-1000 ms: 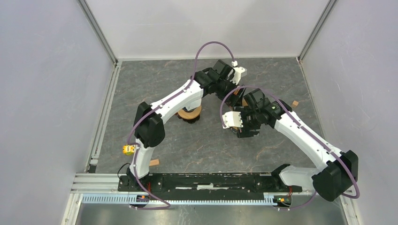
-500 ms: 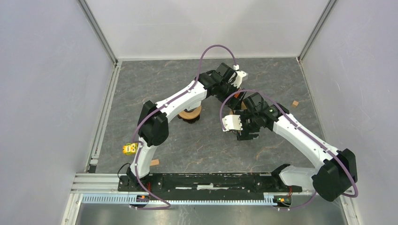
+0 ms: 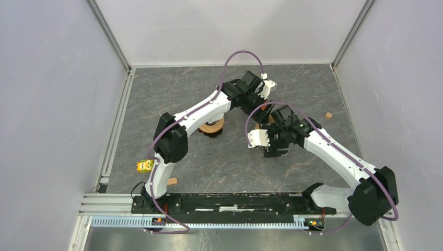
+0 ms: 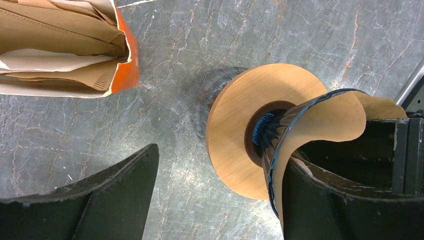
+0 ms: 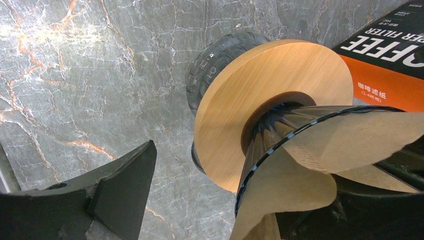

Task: Place the coffee filter in the dripper
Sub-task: Place the coffee filter in the coffee dripper.

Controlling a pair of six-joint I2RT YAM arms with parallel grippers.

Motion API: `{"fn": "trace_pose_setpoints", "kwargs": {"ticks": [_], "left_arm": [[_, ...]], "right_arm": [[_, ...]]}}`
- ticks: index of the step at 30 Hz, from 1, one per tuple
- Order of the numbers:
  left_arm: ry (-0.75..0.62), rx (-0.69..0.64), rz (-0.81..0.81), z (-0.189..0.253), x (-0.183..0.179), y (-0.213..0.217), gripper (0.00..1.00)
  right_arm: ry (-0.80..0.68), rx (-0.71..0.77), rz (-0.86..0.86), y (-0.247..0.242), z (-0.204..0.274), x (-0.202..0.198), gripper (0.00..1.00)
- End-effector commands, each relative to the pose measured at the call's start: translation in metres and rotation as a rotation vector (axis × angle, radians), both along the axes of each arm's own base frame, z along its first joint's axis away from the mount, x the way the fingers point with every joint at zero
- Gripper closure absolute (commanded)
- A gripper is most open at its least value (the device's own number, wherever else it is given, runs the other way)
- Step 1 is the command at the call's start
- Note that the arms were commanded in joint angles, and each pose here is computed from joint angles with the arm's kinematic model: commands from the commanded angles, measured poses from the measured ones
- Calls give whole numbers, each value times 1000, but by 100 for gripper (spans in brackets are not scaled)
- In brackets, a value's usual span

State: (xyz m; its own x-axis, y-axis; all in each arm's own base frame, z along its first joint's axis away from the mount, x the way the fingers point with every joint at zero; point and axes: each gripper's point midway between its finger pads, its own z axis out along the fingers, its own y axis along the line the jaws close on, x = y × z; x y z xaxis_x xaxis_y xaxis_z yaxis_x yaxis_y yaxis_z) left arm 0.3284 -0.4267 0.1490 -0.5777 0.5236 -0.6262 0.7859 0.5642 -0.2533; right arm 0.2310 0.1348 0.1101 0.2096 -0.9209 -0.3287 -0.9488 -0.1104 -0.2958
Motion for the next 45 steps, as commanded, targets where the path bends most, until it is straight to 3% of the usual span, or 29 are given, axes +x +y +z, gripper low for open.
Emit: {"fn": "trace_pose_setpoints", "kwargs": {"ticks": [1,36,45], "left_arm": [[-42,53,-31,-11,4,7,13],[-63,114,-92,-13,8,10,12],[-71,107,-96,-1,9,8,12]], "right_arm": [[-22,14,11,1,3,1,16],[12,-11,47,-6,-10,-13,15],[-34,8,41,-2,10,-2,15]]}}
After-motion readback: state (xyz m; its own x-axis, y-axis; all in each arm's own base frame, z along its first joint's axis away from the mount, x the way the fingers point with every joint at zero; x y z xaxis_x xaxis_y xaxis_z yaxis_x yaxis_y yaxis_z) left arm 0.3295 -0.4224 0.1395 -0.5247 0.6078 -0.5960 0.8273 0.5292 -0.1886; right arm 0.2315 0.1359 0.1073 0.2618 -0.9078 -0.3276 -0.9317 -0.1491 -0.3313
